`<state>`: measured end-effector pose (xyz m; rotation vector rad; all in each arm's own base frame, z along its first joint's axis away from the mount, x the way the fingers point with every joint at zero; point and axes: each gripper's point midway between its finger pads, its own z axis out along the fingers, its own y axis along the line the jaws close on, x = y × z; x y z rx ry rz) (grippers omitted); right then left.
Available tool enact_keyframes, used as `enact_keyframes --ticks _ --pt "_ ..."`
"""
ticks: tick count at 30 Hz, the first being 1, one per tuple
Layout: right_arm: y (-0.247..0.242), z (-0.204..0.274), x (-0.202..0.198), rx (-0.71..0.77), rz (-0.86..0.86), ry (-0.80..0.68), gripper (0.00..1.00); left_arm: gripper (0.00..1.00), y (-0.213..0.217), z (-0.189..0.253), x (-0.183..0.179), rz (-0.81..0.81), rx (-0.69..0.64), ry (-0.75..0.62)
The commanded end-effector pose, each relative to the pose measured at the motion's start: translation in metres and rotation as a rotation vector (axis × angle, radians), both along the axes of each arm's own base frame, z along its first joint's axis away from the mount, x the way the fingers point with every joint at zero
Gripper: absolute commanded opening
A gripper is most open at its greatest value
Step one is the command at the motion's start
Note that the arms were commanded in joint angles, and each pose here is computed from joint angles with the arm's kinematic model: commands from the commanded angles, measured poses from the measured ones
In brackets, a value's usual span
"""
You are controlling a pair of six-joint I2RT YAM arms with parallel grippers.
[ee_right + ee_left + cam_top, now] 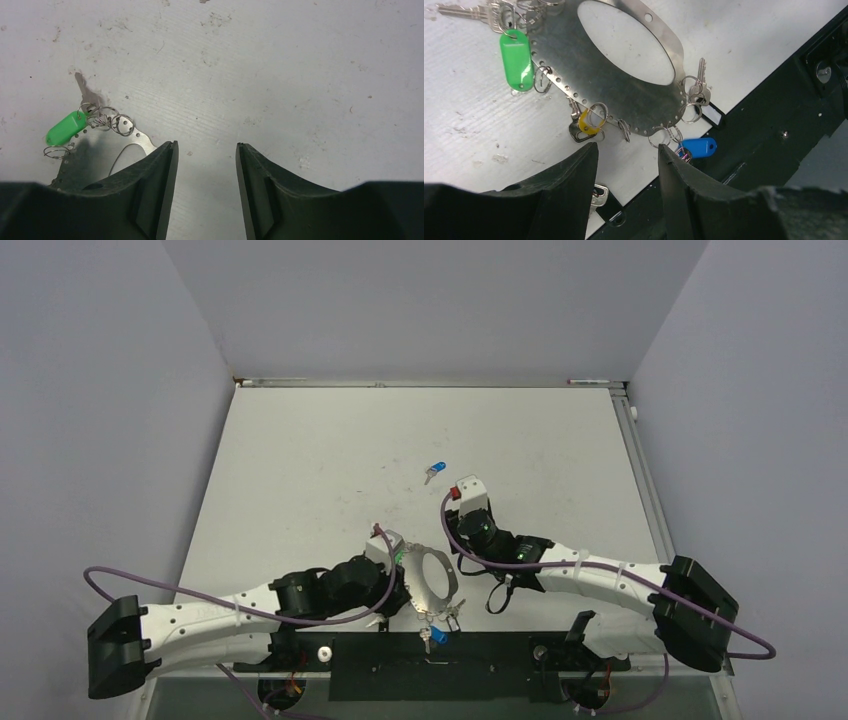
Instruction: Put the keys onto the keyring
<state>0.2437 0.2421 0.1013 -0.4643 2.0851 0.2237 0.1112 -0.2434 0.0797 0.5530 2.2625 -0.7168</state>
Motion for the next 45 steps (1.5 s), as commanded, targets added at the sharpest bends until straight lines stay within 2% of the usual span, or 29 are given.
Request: enact_keyframes --ticks 1,10,27,36,43,45 --pt "-0.004 0.005 0.005 0.03 -0.047 -0.021 0.47 0.43 -0.018 0.001 -0.008 -0.024 -0.081 0.053" --pt "-0.007 -0.001 0.0 0.032 -0.045 -0.001 0.47 0.38 -0.025 -0.016 -0.009 -0.012 -0.046 0.106" --pt "-0.009 -0.007 -0.002 0.024 -0.041 0.009 0.47 0.27 -0.024 -0.042 -0.008 -0.001 0.004 0.121" --pt "-0.009 -0.009 -0.003 0.022 -0.036 0.013 0.47 0.22 -0.031 -0.049 -0.005 0.0 -0.027 0.112" --pt "-0.009 -0.008 -0.003 0.023 -0.033 0.014 0.47 0.0 -0.034 -0.052 -0.004 -0.014 -0.044 0.092" --pt "-0.009 -0.006 -0.003 0.028 -0.03 0.013 0.47 0.0 -0.034 -0.052 -0.004 -0.028 -0.035 0.079"
